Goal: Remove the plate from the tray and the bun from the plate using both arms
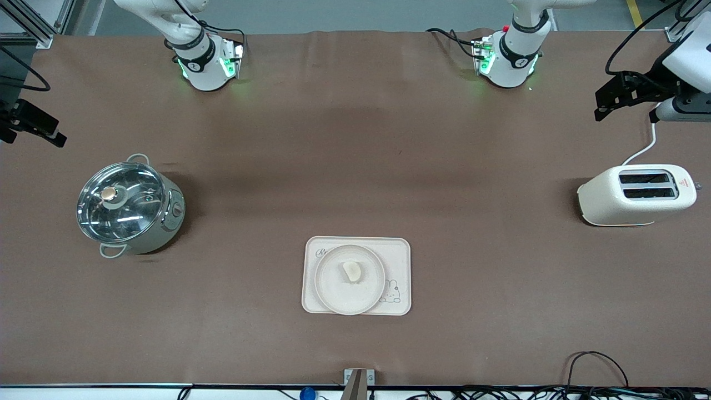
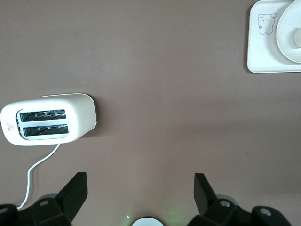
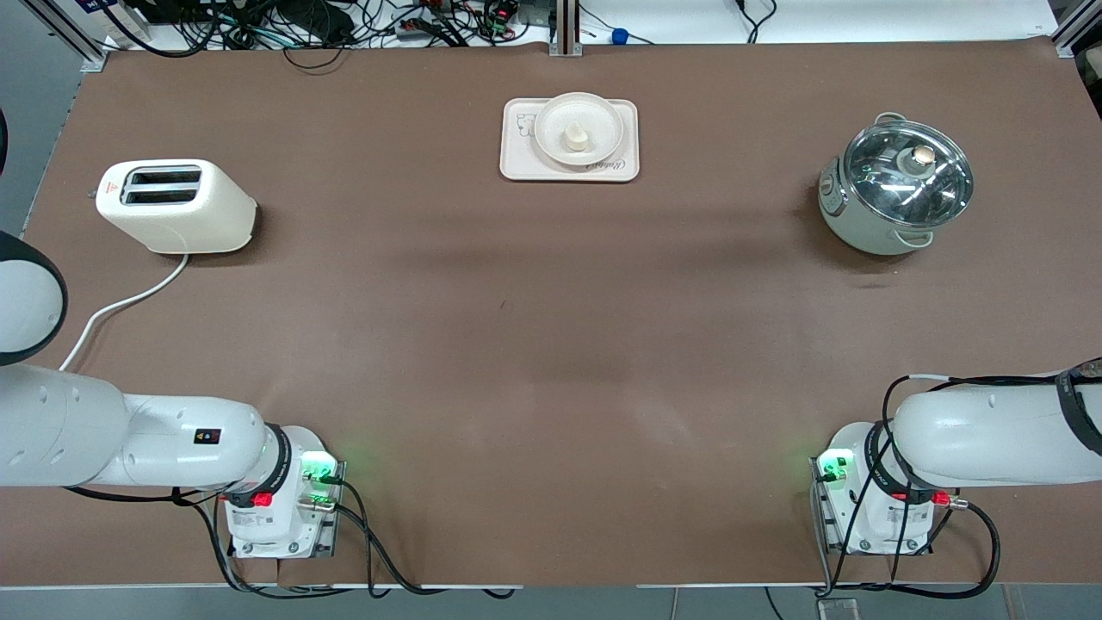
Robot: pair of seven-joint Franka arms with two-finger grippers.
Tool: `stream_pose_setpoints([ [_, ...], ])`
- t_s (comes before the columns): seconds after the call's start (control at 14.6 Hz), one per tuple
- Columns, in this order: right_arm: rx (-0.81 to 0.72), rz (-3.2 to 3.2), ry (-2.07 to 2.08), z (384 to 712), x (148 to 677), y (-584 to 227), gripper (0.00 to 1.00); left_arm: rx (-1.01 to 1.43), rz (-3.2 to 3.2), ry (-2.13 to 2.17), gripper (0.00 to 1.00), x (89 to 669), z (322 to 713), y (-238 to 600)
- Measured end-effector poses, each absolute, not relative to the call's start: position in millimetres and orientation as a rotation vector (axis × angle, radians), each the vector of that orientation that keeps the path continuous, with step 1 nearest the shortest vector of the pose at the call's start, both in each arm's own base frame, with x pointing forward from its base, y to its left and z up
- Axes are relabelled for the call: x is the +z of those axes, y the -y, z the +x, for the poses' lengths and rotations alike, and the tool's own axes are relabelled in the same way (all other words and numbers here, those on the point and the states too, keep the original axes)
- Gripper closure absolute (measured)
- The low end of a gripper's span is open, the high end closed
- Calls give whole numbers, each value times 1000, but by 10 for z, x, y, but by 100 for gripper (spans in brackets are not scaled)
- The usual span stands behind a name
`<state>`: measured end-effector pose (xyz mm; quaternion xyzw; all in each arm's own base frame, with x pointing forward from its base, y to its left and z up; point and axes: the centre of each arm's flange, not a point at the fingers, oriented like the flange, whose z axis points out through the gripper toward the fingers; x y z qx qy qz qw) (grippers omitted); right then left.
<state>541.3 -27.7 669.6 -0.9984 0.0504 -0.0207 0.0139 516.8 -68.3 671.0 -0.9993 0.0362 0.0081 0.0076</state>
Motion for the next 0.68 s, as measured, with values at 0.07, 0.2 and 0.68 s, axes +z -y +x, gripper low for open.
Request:
stream_pose_setpoints([
  [0.07,-61,-3110,-150,5408,6696,276,0,25,-3124,-113,0,6710,5168,682],
  [0.2,-50,-3110,-142,5400,6691,268,0,22,-3125,-113,0,6719,5168,682],
  [0.68,-20,-3111,-130,5367,6688,230,0,10,-3127,-100,0,6748,5214,641],
])
